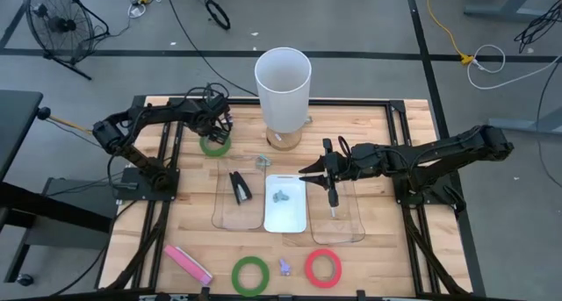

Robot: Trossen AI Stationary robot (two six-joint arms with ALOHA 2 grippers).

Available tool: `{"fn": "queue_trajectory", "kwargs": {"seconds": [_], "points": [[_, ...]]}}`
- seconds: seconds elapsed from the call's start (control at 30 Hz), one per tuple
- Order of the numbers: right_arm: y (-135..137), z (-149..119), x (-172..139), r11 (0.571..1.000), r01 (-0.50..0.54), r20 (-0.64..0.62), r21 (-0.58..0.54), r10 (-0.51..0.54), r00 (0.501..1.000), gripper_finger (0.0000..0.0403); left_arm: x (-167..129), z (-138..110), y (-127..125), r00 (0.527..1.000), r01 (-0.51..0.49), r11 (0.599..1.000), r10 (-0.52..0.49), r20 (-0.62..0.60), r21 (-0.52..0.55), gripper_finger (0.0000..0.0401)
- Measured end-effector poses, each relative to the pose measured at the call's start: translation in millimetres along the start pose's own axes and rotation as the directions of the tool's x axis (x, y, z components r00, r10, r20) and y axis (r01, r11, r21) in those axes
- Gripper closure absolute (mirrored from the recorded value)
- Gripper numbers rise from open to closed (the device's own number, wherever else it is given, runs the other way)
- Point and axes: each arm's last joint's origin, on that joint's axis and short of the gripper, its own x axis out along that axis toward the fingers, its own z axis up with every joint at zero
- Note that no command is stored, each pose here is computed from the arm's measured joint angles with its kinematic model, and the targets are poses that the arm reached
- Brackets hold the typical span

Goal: Pick and place Stapler, Stapler remover, tape
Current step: Put the top green tape into the right transparent bin

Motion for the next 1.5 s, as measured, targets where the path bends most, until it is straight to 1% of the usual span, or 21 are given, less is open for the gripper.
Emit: {"fn": "queue_trajectory", "kwargs": {"seconds": [0.13, 0.4, 0.63, 0.73, 0.8, 0.9, 0.93, 1.07, 1.17, 1.33, 1.43, 1.5], "points": [[0.0, 0.0, 0.0, 1.0, 0.0, 0.0, 0.003, 0.0, 1.0, 0.0321, 0.1, 0.1, 0.6, 1.0, 0.0, 1.0, 0.0, -0.001, -0.002, 0.0204], [-0.1, -2.0, 0.0, 1.0, 0.001, -0.021, 0.026, -0.001, 1.0, 0.0321, 1.2, 0.4, 2.3, 1.0, -0.001, 1.0, 0.001, 0.0, -0.004, 0.0227], [-0.1, -2.0, 0.0, 1.0, 0.001, -0.021, 0.027, -0.001, 1.0, 0.0321, 15.4, -14.7, 4.8, 0.999, -0.003, 1.0, 0.003, -0.036, 0.005, 0.0231], [-0.1, -1.8, 0.0, 1.0, 0.001, -0.018, 0.027, -0.001, 1.0, 0.0321, 17.2, -15.7, 6.1, 0.999, -0.004, 1.0, 0.005, -0.038, 0.021, 0.0235], [-0.1, -1.2, 0.0, 1.0, 0.001, -0.013, 0.027, -0.001, 1.0, 0.0321, 17.2, -15.4, 5.9, 0.999, 0.001, 1.0, 0.0, -0.036, 0.02, 0.0252], [-0.1, -1.1, 0.0, 1.0, 0.001, -0.012, 0.027, -0.001, 1.0, 0.0321, 16.5, -14.4, 4.9, 0.999, 0.029, 0.999, -0.028, -0.03, 0.035, 0.0305], [-0.1, -1.1, 0.0, 1.0, 0.001, -0.011, 0.027, -0.001, 1.0, 0.0321, 16.3, -14.0, 4.5, 0.999, 0.043, 0.998, -0.042, -0.03, 0.043, 0.0315], [-0.1, -1.1, 0.0, 1.0, 0.001, -0.012, 0.027, -0.001, 1.0, 0.0321, 16.2, -13.7, 4.3, 0.998, 0.05, 0.997, -0.049, -0.029, 0.062, 0.0315], [-0.1, -1.1, 0.0, 1.0, 0.001, -0.012, 0.027, -0.001, 1.0, 0.0321, 16.0, -13.6, 4.8, 0.999, 0.034, 0.997, -0.032, -0.024, 0.063, 0.0315], [0.0, -1.2, 0.0, 1.0, 0.001, -0.012, 0.027, 0.0, 1.0, 0.0321, 4.5, -16.2, 8.6, 0.999, 0.042, 0.997, -0.042, -0.001, 0.07, 0.0315], [-0.1, -1.2, 0.0, 1.0, 0.001, -0.012, 0.027, -0.001, 1.0, 0.0321, -11.8, -17.6, 14.3, 0.999, 0.034, 0.997, -0.034, 0.011, 0.071, 0.0315], [-0.4, -1.2, 0.0, 1.0, 0.011, -0.012, 0.027, -0.01, 1.0, 0.0321, -26.3, -16.5, 18.1, 0.998, 0.043, 0.997, -0.046, 0.053, 0.068, 0.0315]]}}
